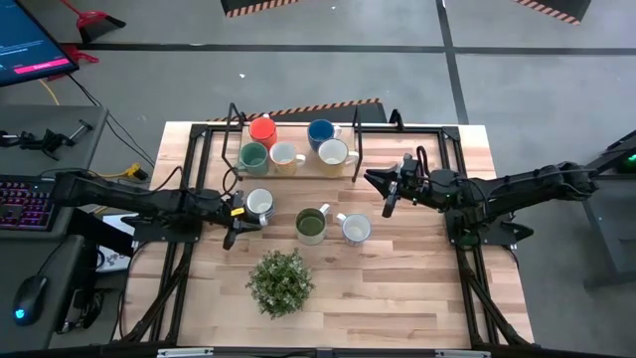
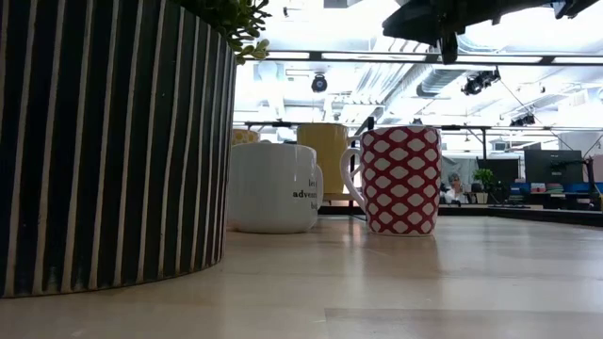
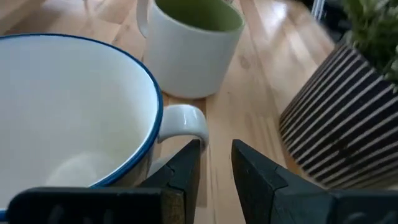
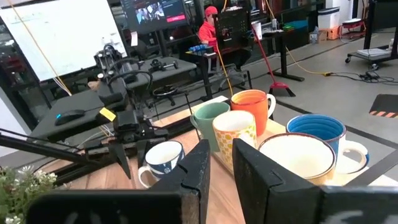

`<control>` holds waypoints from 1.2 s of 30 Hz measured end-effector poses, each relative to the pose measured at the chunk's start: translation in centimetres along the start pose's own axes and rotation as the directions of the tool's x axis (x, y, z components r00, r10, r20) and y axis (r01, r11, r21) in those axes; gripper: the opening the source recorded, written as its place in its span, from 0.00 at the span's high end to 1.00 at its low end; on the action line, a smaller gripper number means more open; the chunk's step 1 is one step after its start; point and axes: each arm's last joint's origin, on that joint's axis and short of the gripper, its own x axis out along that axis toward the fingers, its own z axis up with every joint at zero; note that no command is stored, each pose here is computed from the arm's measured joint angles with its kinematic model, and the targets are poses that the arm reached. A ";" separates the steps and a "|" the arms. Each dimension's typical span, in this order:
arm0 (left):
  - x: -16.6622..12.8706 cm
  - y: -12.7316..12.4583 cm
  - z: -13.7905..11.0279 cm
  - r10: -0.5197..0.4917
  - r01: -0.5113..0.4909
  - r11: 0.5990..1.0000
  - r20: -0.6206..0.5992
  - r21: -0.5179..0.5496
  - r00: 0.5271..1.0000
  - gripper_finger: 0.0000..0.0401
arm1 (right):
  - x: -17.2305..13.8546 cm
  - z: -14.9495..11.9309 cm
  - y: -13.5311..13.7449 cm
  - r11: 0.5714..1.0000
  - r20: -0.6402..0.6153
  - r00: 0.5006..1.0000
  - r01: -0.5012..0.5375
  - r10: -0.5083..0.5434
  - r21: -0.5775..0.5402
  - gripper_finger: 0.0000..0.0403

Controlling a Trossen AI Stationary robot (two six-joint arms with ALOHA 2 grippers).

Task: Place coffee mugs
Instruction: Move the blue patterned mug to the middle left of the table, then adjust the colored mugs on the shelf

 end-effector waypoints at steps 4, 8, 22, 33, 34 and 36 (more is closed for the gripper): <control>-0.4 -0.1 0.7 0.036 -0.033 0.999 -0.088 0.038 0.995 0.80 | 0.0 -0.1 0.0 1.000 -0.007 1.000 0.002 -0.002 -0.003 0.86; -0.7 -0.3 1.4 0.052 -0.047 0.998 -0.130 0.041 0.990 0.80 | 0.0 -0.2 -0.1 1.000 -0.022 1.000 0.006 -0.006 -0.011 0.86; -3.0 -1.4 5.3 0.080 -0.066 0.995 -0.218 0.068 0.973 0.80 | 0.0 -0.3 -0.1 1.000 -0.031 1.000 0.001 -0.002 -0.026 0.86; -5.4 -2.3 11.0 0.227 -0.227 0.970 0.009 0.086 0.974 0.80 | 0.0 -0.3 -0.1 0.998 -0.029 1.000 0.006 -0.007 -0.063 0.86; -5.8 -2.3 11.6 0.273 -0.276 0.957 0.045 0.090 0.961 0.80 | 0.0 -0.3 -0.1 0.998 -0.029 1.000 0.007 -0.009 -0.068 0.86; -6.5 -2.4 12.7 0.346 -0.355 0.931 0.099 0.088 0.933 0.80 | 0.0 -0.3 -0.1 0.997 -0.027 1.000 0.013 -0.015 -0.077 0.86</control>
